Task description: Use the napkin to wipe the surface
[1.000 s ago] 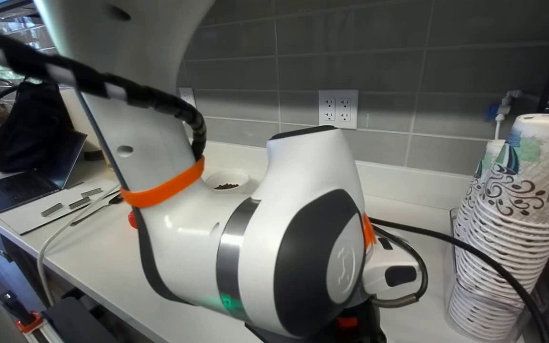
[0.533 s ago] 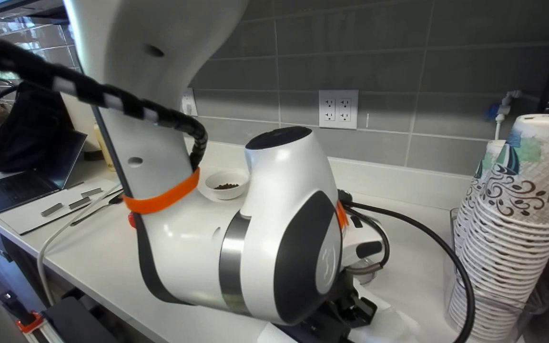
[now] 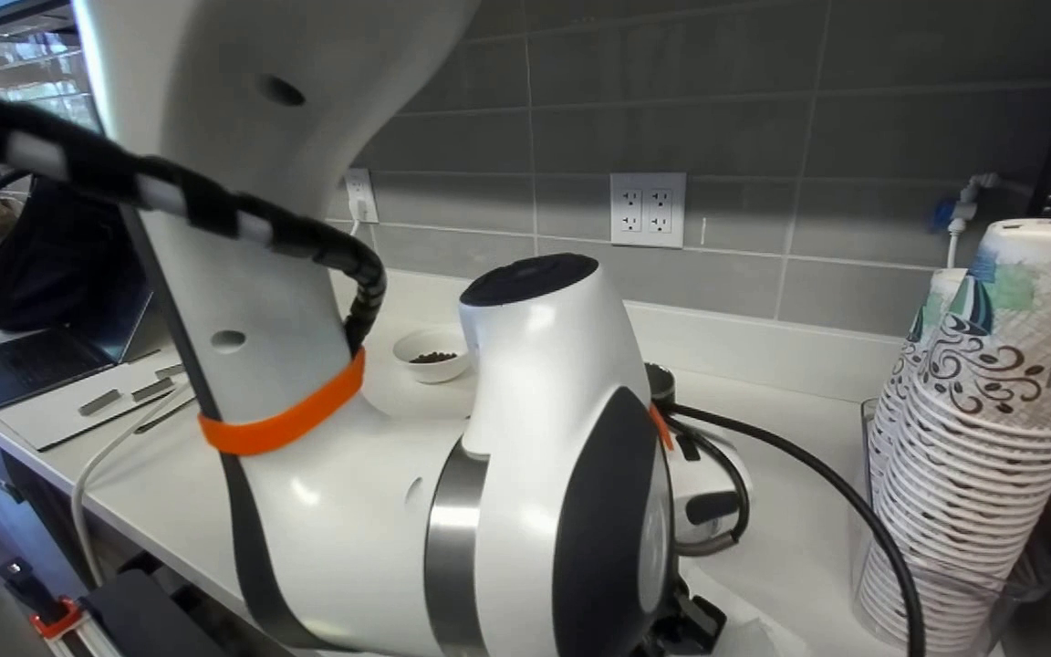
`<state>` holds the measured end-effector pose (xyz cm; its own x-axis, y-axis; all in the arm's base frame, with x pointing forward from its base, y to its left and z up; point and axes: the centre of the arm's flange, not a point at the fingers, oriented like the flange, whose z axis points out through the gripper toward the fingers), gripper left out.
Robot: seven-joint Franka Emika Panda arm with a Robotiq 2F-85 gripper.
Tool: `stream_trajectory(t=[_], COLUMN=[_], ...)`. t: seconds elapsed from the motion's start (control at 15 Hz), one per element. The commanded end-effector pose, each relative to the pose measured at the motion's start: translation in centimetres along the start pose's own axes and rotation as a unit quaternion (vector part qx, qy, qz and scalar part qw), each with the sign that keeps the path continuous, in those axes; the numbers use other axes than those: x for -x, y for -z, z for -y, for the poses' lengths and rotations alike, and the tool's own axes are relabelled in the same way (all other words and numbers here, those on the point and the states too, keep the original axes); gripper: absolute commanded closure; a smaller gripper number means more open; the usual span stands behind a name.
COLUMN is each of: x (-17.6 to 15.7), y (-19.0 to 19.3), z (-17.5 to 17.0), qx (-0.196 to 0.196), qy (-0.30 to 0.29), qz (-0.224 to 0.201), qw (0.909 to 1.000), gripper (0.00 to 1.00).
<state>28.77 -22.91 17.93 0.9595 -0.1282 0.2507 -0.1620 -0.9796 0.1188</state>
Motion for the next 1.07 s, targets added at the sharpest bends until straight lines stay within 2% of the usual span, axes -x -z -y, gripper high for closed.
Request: stream_trajectory(t=[0.0, 0.2, 0.6, 1.0], x=[2.6, 1.2, -4.1, -6.2], y=[1.4, 1.3, 0.9, -1.0], z=[-1.9, -2.3, 0.5, 2.1], qx=[0.027, 0.026, -0.011, -0.034], qy=[-0.031, -0.039, -0.012, 0.001], qz=[0.009, -0.013, -0.063, -0.056], qw=[0.9991, 0.9988, 0.9979, 0.9978], gripper=[0.99, 0.99, 0.99, 0.99])
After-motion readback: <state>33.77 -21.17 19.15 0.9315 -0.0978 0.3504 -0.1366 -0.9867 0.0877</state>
